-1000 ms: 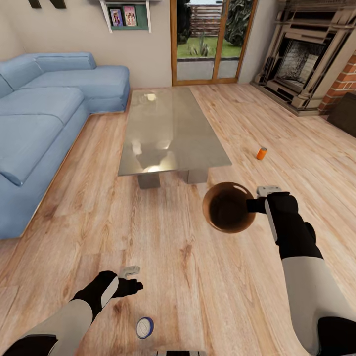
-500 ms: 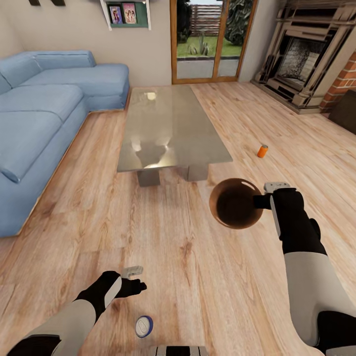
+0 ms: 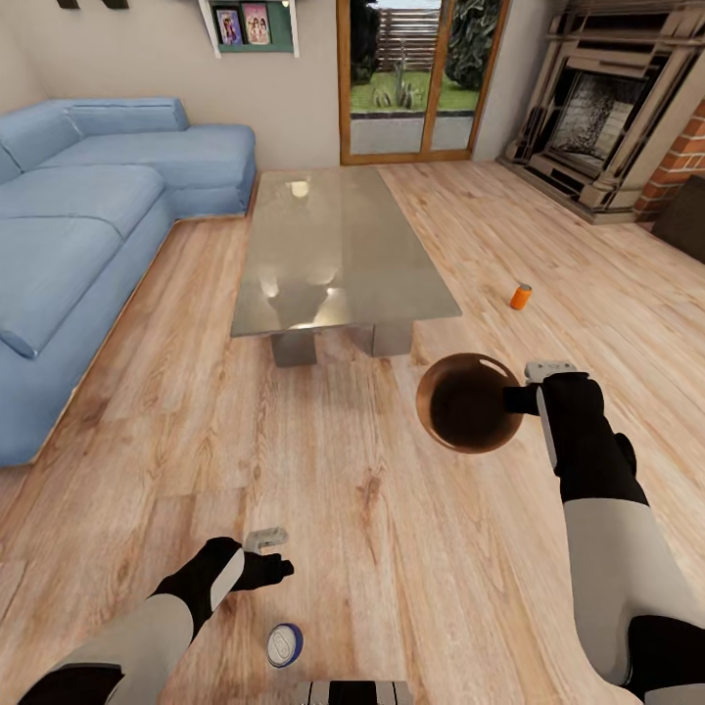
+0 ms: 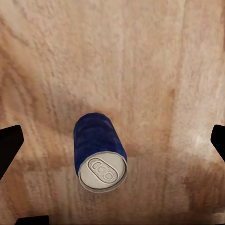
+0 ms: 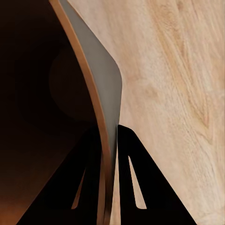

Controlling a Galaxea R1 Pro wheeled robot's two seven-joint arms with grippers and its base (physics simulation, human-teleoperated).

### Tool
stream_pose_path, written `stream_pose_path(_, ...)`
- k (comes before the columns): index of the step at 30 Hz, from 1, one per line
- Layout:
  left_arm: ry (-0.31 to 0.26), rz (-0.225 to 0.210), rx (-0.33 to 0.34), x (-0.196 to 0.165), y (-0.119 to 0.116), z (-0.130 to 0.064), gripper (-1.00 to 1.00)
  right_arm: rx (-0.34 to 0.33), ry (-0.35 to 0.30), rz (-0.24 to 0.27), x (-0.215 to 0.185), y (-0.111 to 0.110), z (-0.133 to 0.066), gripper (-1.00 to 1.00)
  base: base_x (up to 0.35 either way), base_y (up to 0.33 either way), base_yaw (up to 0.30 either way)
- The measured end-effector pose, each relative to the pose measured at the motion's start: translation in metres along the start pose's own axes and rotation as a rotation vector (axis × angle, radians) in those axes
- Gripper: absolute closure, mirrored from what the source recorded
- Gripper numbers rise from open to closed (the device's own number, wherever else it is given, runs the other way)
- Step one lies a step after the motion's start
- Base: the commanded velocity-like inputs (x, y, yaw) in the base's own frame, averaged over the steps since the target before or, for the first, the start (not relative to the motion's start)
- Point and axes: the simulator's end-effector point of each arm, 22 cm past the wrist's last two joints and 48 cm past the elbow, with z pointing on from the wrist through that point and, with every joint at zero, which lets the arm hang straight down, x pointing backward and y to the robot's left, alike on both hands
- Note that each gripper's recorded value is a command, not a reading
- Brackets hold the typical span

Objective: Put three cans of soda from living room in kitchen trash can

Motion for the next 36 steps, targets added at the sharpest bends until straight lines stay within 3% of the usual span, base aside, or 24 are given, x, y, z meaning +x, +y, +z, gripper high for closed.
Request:
stream_pose_path(25, 0.039, -0.006, -0.002, 0.033, 0.013, 0.059, -1.00, -0.014, 0.003, 0.003, 0.042, 0.016, 0.038, 1.00, 0.000, 0.000, 0.000)
stream_pose_path(30, 0.039, -0.006, -0.002, 0.033, 0.013, 0.059, -1.00, -0.012, 0.002, 0.002, 0.042, 0.016, 0.037, 1.00, 0.000, 0.000, 0.000)
stream_pose_path(36, 0.039, -0.006, -0.002, 0.037, 0.016, 0.072, -1.00, -0.013, 0.003, 0.001, 0.053, 0.018, 0.047, 1.00, 0.000, 0.000, 0.000)
